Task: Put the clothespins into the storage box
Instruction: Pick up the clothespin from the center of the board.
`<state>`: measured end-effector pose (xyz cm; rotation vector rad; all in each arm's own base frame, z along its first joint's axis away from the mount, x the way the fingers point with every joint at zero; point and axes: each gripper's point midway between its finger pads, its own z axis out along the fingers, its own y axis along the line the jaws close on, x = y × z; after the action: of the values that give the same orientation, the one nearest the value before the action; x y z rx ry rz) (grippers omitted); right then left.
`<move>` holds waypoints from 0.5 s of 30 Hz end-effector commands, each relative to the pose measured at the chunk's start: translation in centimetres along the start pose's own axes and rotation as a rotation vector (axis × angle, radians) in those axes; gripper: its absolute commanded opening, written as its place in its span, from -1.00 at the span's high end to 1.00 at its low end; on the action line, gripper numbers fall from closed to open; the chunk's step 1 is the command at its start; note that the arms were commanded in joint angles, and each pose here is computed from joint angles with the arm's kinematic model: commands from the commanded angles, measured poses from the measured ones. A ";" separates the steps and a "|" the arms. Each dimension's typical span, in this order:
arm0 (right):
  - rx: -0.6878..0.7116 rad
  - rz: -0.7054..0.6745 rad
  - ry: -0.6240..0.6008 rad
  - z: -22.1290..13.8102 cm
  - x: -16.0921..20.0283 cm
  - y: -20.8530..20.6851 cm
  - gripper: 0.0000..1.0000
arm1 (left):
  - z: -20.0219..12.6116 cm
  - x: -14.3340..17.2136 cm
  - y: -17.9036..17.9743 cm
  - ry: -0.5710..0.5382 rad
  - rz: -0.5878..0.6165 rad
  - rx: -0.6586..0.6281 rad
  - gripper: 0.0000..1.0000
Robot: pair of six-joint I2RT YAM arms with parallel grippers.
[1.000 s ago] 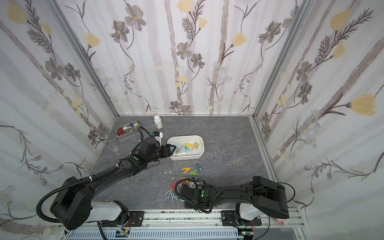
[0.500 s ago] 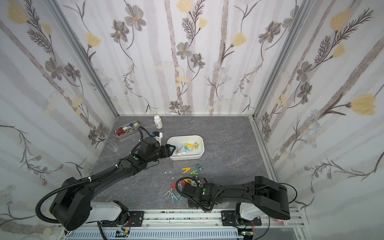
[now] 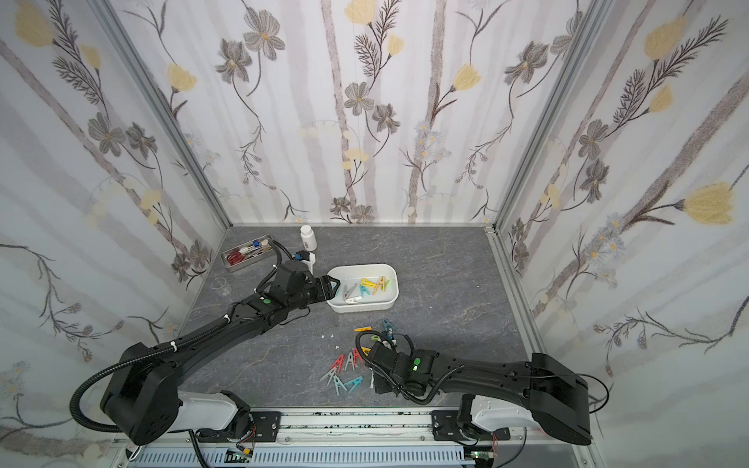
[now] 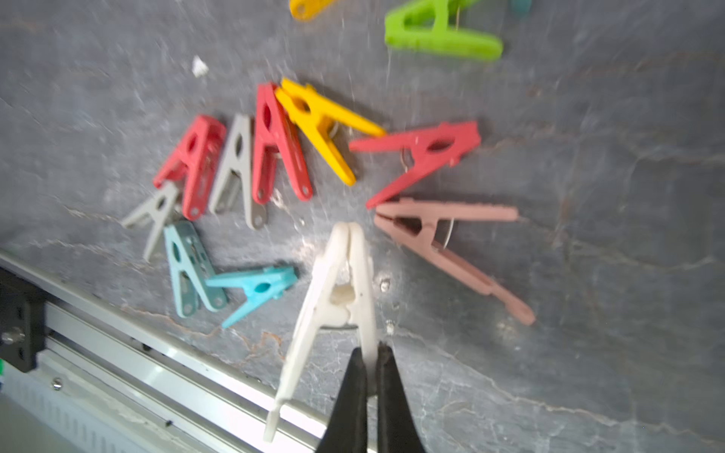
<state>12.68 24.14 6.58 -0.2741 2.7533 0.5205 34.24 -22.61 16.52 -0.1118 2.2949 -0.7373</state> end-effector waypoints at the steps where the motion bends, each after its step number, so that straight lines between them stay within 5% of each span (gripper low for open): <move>1: -0.051 -0.067 -0.047 -1.9 -3.1 0.9 1.00 | 0.0 0.1 0.5 0.004 -0.033 -0.022 -0.33; 8: -0.067 -0.170 -0.165 -3.4 -13.6 2.3 1.00 | -0.8 0.6 1.5 0.015 -0.043 -0.076 -0.33; 15: -0.122 -0.192 -0.265 -0.7 -22.8 3.6 1.00 | -4.2 -0.3 3.5 -0.028 -0.028 -0.191 -0.33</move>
<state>30.76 28.16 15.31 -0.3428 2.4968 0.5862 32.65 -19.59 17.35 -0.2006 2.3246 -0.6274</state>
